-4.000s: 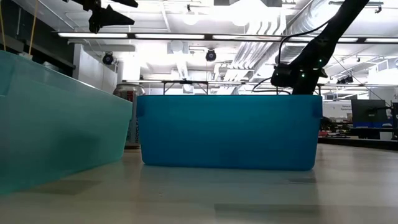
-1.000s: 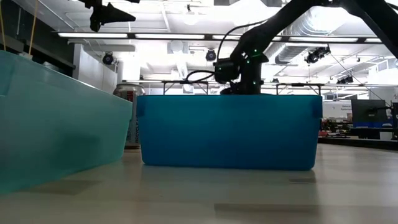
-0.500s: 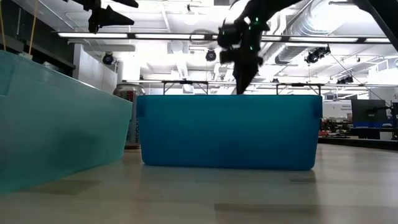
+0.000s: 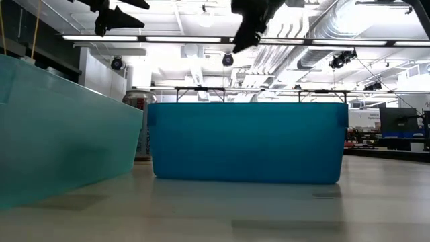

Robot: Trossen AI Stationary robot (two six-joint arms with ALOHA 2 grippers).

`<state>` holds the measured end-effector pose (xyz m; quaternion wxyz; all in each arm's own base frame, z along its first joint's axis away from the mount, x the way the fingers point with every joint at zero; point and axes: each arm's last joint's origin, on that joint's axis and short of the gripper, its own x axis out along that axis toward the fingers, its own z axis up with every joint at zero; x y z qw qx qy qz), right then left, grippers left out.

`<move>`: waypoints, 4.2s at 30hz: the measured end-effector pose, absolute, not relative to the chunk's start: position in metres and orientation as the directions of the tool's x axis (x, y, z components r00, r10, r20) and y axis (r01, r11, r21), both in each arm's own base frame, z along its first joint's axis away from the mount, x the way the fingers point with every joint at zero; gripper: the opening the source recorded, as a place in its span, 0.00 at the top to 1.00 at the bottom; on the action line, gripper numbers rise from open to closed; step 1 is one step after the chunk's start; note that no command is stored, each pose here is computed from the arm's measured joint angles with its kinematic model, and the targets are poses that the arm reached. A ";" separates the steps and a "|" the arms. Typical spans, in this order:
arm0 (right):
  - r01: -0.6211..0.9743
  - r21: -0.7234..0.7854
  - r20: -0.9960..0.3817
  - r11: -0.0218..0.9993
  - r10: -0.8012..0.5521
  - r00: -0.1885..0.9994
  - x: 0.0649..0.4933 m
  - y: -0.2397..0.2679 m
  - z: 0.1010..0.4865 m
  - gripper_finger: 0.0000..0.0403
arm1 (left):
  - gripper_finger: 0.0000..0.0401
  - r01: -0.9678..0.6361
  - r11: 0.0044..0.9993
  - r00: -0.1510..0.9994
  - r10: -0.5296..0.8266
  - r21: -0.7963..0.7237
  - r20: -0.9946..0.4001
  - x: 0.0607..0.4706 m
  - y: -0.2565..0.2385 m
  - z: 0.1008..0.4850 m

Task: Sort candy
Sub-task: Put the brown-white chocolate into the blue bin

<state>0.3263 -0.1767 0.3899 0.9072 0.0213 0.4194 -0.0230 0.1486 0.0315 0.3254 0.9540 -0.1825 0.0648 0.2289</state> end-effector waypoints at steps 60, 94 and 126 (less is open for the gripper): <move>0.157 -0.015 -0.756 0.988 -0.114 0.645 0.269 -0.188 0.422 0.38 | 0.43 -0.927 -0.375 -0.165 0.373 0.014 -0.913 0.173 0.267 0.156; 0.183 -0.001 -0.747 0.983 -0.122 0.654 0.270 -0.189 0.423 0.38 | 0.49 -0.838 -0.545 -0.192 0.317 -0.013 -0.929 0.168 0.249 0.137; 0.203 0.018 -0.747 0.979 -0.122 0.654 0.270 -0.189 0.423 0.38 | 0.99 -0.941 0.214 0.336 0.702 -0.264 -0.628 0.152 0.133 0.297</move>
